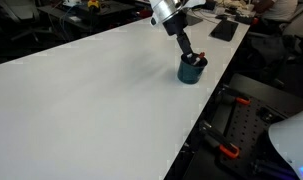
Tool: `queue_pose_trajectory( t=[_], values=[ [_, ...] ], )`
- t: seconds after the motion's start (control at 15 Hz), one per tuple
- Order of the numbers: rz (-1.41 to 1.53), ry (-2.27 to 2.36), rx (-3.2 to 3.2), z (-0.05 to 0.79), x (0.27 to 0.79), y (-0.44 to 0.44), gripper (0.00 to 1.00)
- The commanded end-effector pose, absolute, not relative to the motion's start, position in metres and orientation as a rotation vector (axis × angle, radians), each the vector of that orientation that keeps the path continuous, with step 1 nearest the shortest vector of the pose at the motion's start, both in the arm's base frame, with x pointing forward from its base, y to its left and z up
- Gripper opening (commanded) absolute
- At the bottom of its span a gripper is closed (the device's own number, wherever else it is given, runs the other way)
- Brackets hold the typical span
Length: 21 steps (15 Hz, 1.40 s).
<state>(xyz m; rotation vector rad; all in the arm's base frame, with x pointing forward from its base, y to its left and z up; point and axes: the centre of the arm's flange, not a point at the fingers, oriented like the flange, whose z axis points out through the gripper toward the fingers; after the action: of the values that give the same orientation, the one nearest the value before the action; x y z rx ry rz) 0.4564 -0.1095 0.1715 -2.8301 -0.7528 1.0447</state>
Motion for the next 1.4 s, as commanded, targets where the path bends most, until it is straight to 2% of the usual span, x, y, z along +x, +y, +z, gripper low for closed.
queue_pose_trajectory(
  t=[0.0,1.33],
  values=[
    [1.009,-0.716,-2.925,0.178,0.453,-0.101,1.0],
    [0.988,-0.715,-2.878,0.181,0.453,-0.103,1.0]
  ],
)
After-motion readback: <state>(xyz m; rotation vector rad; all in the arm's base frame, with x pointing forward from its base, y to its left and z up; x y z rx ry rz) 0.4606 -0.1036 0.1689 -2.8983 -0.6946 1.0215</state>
